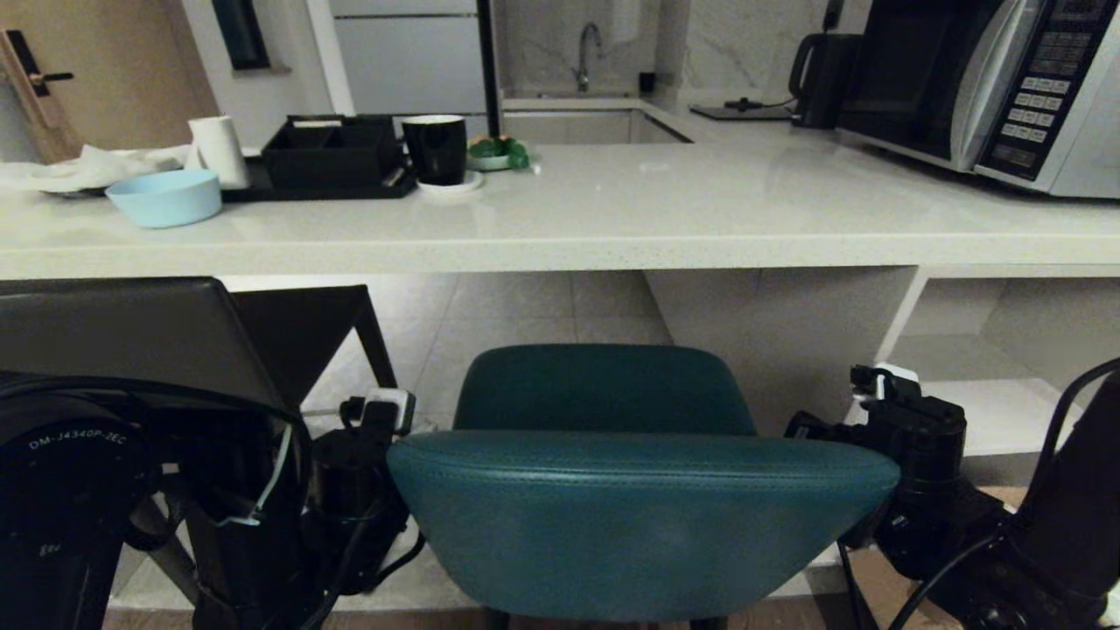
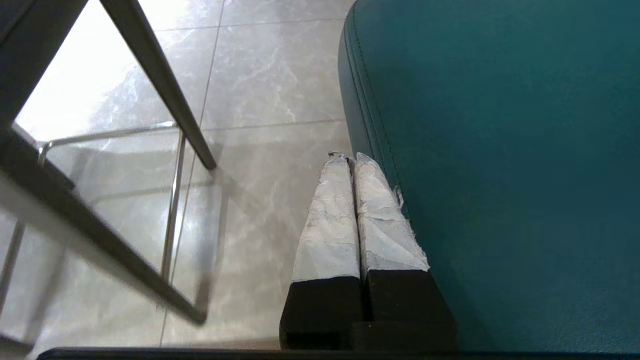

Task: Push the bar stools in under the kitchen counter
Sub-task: Pull the blue chair out from under the dining table

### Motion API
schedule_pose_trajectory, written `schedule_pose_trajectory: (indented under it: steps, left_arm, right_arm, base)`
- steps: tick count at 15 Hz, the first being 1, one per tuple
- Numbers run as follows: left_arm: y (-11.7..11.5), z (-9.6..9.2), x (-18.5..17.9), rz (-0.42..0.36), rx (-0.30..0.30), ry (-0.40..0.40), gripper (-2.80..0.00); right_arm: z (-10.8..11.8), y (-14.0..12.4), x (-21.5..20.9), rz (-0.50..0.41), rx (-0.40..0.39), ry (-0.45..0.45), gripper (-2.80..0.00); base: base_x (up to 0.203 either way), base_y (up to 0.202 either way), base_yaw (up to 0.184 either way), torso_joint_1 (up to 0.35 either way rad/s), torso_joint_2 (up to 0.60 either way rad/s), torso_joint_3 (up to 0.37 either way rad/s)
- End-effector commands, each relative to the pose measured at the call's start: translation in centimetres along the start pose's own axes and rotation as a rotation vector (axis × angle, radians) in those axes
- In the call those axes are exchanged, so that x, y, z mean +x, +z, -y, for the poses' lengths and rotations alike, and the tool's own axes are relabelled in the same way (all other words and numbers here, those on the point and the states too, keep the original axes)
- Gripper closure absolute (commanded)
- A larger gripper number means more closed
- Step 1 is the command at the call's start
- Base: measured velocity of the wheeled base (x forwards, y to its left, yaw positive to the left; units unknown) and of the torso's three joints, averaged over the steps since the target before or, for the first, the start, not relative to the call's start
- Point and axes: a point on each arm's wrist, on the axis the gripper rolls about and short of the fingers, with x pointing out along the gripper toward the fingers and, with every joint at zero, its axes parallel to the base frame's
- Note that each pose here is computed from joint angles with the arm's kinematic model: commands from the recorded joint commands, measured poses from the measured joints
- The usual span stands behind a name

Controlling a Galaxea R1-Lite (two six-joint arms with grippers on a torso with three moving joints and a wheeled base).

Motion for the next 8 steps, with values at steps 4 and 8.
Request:
schedule_pose_trajectory:
  steps: [4,8]
  left_arm:
    - [0.11,0.37,-0.06,0.009,0.002,-0.01,0.0]
    - [0.21,0.39,-0.03,0.013,0.002,-0.01,0.0]
  right_arm:
    - [-5.74,-2.39,-3.0,-0.052,-0.059,0.216,0.0]
    - [-5.72,-2.34,-3.0,-0.05,-0.058,0.215,0.0]
  base:
    - [-0.194,0.0,0.0,0.004,0.0,0.002]
    - [-0.191,0.0,-0.002,0.002,0.0,-0.001]
